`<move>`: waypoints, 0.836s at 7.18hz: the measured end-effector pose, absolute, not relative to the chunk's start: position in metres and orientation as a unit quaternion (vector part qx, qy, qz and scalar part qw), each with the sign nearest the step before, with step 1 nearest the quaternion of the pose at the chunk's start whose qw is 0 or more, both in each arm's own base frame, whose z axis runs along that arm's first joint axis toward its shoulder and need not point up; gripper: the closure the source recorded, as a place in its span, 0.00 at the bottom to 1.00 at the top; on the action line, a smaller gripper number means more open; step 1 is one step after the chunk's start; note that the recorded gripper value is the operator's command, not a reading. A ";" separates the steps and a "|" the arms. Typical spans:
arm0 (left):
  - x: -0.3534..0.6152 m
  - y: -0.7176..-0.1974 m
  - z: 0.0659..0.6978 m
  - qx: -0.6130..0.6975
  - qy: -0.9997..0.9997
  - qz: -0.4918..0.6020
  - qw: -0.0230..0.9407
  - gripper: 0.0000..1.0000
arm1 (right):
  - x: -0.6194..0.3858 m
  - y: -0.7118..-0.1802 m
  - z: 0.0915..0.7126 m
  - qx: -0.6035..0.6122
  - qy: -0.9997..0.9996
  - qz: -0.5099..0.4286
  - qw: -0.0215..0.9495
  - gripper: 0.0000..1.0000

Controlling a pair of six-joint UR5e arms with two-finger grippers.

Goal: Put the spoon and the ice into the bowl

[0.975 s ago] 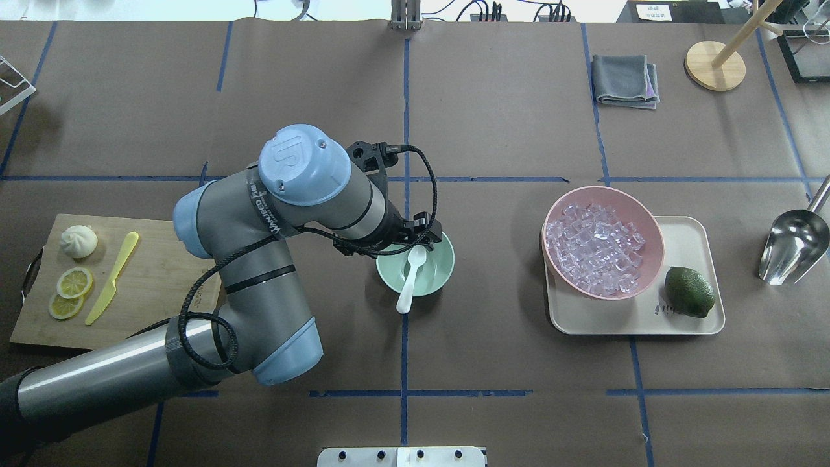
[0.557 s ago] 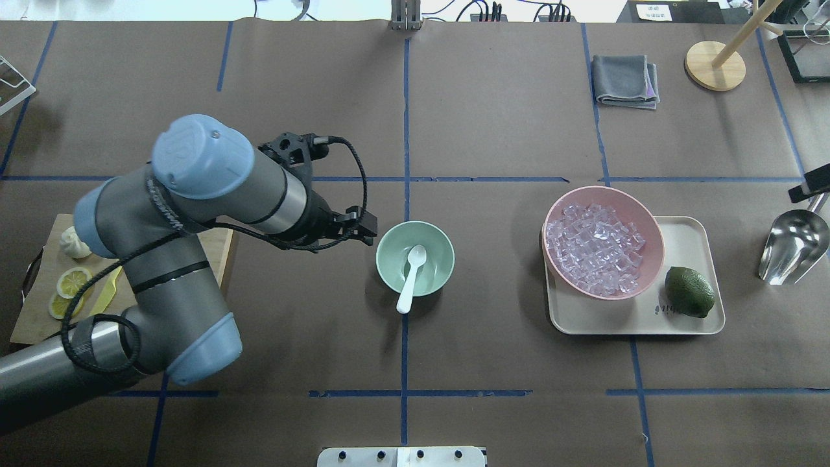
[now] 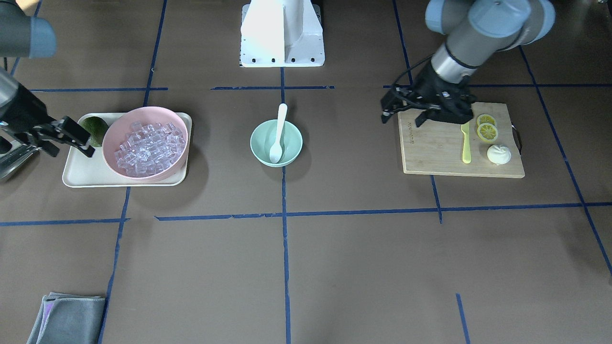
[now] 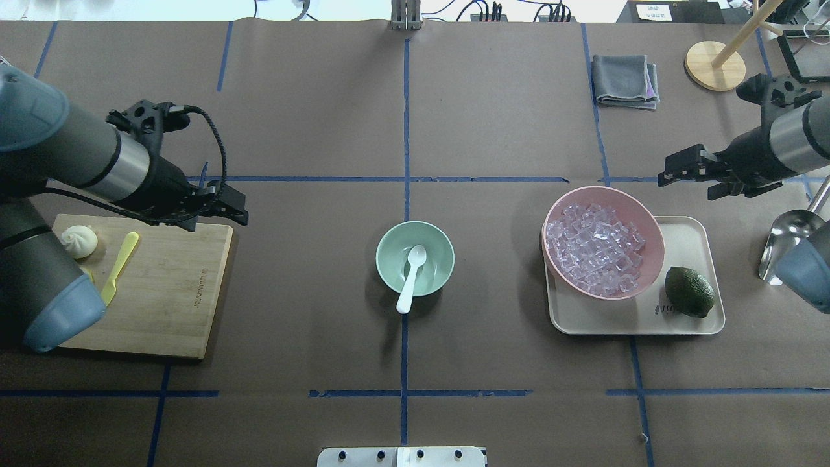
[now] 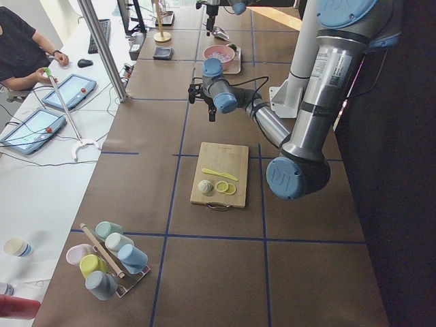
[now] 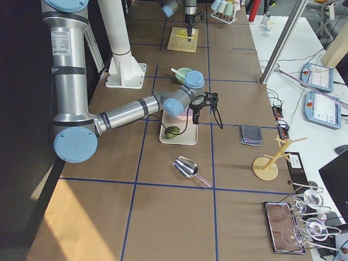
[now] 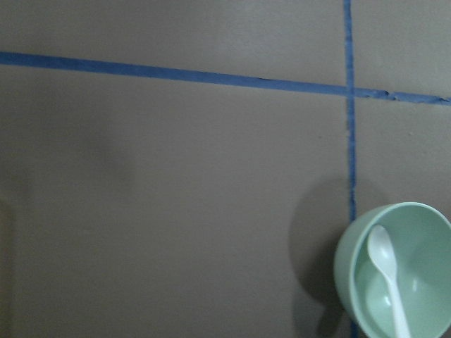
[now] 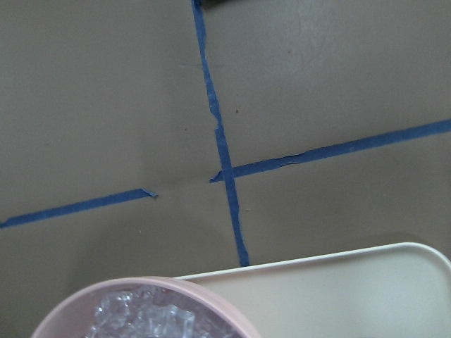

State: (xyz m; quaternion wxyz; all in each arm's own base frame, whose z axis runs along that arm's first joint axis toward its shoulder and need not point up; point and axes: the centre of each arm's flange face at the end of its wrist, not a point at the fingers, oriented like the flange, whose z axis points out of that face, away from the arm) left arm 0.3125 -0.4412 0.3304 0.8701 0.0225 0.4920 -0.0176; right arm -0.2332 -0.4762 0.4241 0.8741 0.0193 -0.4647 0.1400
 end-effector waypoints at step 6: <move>0.202 -0.423 0.441 0.041 0.434 0.012 0.900 0.02 | -0.339 -0.430 0.381 -0.037 -0.392 0.242 0.887 0.06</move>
